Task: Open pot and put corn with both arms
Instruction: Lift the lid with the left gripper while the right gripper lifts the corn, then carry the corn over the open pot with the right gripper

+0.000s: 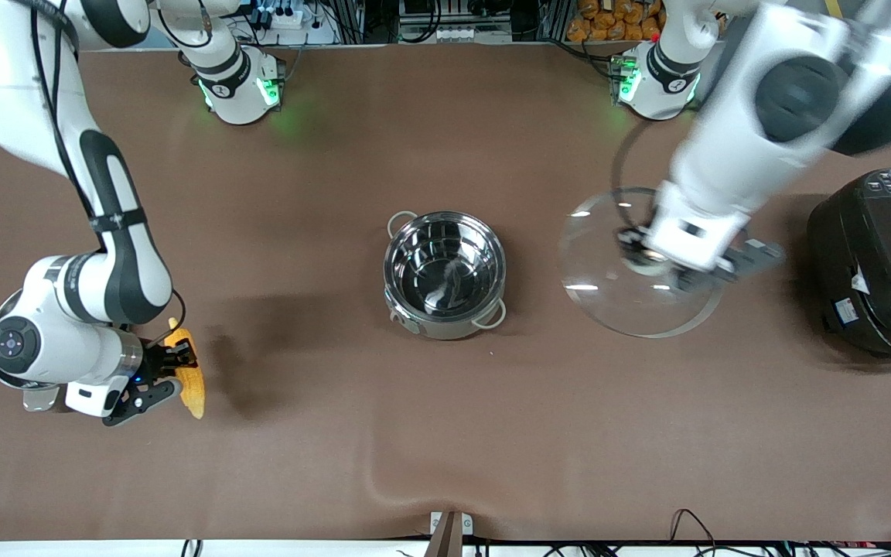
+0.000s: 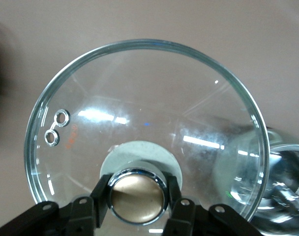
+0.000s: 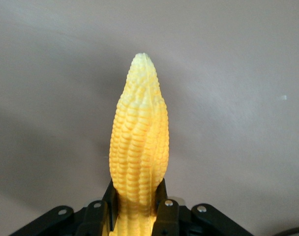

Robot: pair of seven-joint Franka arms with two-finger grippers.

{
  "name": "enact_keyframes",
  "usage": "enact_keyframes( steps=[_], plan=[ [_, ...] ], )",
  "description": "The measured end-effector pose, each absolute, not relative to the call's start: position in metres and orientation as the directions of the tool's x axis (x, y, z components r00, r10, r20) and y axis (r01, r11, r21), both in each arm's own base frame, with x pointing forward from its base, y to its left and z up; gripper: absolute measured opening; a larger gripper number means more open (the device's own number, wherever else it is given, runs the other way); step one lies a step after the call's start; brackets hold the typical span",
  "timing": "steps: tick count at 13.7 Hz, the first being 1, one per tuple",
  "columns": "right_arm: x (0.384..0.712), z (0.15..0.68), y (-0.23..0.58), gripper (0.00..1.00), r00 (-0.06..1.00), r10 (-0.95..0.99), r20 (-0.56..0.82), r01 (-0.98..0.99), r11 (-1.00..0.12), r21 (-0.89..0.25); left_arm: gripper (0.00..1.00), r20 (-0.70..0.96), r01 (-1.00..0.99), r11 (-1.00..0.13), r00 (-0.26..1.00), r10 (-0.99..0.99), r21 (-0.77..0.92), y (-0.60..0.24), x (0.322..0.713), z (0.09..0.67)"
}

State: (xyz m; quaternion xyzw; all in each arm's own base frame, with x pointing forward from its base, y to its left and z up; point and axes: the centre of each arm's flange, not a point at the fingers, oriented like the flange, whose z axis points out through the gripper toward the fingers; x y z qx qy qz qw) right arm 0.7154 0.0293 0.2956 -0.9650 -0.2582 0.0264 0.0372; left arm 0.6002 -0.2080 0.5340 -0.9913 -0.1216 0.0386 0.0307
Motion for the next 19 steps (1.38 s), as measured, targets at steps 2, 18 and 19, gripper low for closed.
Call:
enact_keyframes(
  steps=[2, 18, 19],
  plan=[
    [0.71, 0.326, 0.085, 0.33, 0.825, 0.565, -0.015, 0.562, -0.823, -0.079, 0.51, -0.076, 0.214, -0.975, 0.973, 0.219, -0.06, -0.151, 0.618, 0.482],
    [0.514, 0.397, 0.511, 0.33, 0.492, 0.869, -0.056, 0.864, -0.479, 0.155, 0.57, -0.059, 0.242, -0.97, 0.968, 0.242, -0.016, -0.012, 0.519, 0.217],
    [0.504, 0.392, 0.521, 0.33, 0.484, 0.872, -0.067, 0.867, -0.468, 0.169, 0.65, -0.048, 0.24, -0.971, 0.97, 0.24, -0.012, -0.014, 0.523, 0.221]
  ],
)
